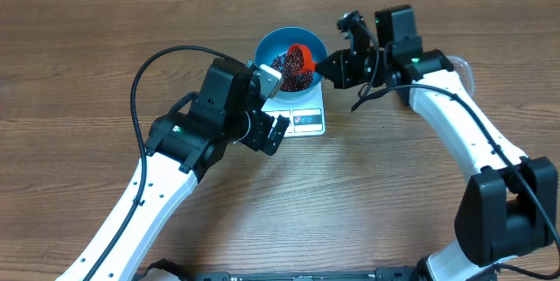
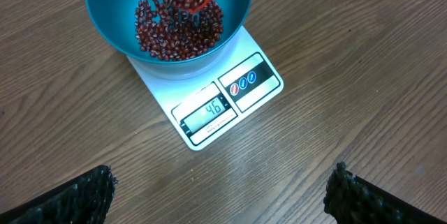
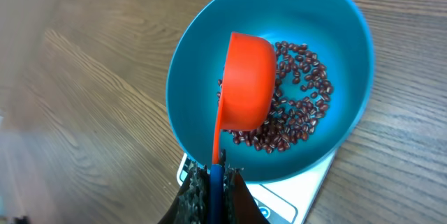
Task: Scoop item into bowl and weigh 150g on scale
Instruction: 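Carry the scoop over the teal bowl with the right gripper, then tip the scoop and shake beans into the teal bowl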
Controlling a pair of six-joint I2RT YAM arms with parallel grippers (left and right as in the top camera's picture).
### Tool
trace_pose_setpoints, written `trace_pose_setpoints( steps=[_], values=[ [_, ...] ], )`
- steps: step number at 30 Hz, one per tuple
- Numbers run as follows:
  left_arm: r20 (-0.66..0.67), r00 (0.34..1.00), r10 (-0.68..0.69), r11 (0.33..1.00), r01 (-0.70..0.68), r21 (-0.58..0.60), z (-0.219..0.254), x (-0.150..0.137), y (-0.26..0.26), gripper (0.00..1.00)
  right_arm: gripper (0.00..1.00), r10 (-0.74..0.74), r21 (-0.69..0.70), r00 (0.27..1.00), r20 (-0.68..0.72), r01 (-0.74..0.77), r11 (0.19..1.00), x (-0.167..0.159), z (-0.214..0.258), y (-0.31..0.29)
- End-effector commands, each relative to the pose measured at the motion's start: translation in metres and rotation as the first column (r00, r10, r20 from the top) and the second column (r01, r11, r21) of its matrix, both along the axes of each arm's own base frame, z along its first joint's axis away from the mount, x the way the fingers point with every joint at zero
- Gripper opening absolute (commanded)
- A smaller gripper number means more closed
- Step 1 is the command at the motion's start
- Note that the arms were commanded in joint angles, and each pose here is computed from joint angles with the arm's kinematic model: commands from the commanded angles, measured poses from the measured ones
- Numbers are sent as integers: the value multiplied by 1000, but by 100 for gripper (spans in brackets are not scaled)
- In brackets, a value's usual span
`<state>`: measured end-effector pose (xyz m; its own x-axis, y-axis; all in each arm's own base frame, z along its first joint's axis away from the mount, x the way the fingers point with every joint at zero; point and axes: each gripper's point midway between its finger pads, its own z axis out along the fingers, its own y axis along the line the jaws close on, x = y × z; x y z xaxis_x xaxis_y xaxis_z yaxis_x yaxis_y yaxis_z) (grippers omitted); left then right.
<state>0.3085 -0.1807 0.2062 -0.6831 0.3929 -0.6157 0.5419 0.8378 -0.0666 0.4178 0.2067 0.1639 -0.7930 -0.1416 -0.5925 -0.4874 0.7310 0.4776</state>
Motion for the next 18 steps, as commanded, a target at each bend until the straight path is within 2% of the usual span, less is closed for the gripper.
trace_pose_setpoints(
  steps=[1, 6, 18],
  values=[
    [13, 1000, -17, 1000, 17, -2, 4, 0, 0, 99, 4, 62, -66, 988, 144, -53, 996, 4, 24, 4],
    [13, 1000, -17, 1000, 17, -2, 4, 0, 0, 100, 4, 50, -128, 983, 174, -28, 991, 10, 21, -2],
    [13, 1000, -17, 1000, 17, -2, 4, 0, 0, 100, 4, 49, -129, 983, 178, -26, 991, 10, 22, -3]
  ],
)
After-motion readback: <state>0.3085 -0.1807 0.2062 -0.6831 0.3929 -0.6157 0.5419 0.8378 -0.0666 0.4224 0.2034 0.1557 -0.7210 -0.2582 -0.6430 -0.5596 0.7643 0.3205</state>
